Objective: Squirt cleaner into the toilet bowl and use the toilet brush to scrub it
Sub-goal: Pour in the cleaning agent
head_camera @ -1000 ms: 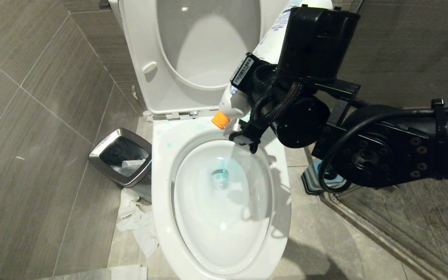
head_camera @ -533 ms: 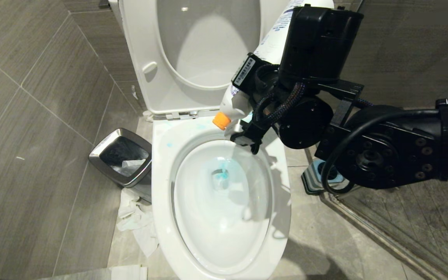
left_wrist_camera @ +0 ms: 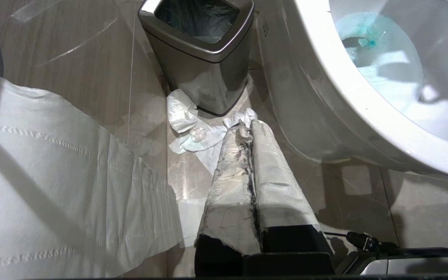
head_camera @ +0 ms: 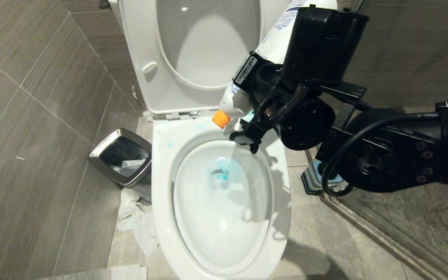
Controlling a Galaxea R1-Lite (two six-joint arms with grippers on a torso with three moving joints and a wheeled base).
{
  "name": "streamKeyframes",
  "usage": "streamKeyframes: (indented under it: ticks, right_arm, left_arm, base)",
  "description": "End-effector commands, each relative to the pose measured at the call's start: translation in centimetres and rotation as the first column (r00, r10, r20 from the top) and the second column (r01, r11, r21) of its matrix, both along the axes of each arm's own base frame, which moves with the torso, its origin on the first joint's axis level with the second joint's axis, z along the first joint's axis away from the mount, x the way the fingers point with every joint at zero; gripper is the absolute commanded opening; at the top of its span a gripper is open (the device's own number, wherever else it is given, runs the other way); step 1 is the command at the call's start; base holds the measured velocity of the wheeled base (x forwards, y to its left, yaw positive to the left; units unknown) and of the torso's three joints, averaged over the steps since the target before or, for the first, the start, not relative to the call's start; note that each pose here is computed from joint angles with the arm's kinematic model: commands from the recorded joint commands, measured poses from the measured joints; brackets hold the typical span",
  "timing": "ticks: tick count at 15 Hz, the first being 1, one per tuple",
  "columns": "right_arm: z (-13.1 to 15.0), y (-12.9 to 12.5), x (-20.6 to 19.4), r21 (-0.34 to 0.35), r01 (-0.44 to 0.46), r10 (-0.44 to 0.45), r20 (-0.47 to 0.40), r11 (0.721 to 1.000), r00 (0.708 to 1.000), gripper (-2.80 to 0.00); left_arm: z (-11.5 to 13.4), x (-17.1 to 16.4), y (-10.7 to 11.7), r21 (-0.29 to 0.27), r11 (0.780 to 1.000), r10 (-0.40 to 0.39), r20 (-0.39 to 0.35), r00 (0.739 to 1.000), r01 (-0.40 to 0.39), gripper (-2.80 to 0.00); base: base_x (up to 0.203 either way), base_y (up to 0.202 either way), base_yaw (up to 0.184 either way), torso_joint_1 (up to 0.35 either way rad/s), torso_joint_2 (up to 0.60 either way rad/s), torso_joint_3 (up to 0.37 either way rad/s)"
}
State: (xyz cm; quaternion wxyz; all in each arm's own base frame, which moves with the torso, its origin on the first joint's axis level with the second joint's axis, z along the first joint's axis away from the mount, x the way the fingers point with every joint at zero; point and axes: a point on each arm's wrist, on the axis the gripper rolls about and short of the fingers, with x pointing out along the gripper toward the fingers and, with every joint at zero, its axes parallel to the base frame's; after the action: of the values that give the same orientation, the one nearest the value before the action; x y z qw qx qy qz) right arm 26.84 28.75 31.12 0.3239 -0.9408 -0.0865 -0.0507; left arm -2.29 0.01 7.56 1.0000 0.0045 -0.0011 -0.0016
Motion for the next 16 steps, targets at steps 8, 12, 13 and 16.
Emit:
streamKeyframes:
  ticks: [8,12,13,16]
  right_arm:
    - [0.9,0.3,-2.1,0.311,-0.016,0.02,-0.01,0.95,1.0,-2.8]
    - [2.3,0.3,-3.3,0.544,-0.055,0.065,0.001,0.837,0.998,-2.8]
    - [2.8,0.3,-3.4,0.62,-0.051,0.06,0.007,0.783,0.998,-2.8]
    - [4.1,0.3,-3.6,0.814,-0.041,0.037,0.024,0.58,0.999,-2.8]
  left_arm:
    - [0.0,0.0,0.0,0.002,1.0,0.0,-0.001,1.0,0.0,-2.8]
    - [0.0,0.0,0.0,0.002,1.0,0.0,-0.001,1.0,0.0,-2.8]
    - [0.0,0.0,0.0,0.0,1.0,0.0,-0.001,1.0,0.0,-2.8]
    - [0.0,0.0,0.0,-0.001,1.0,0.0,-0.001,1.0,0.0,-2.8]
  base:
    - [0.0,0.0,0.0,0.0,0.0,0.0]
    - [0.0,0.0,0.0,0.0,0.0,0.0]
    - [0.0,0.0,0.0,0.0,0.0,0.0]
    - [0.0,0.0,0.0,0.0,0.0,0.0]
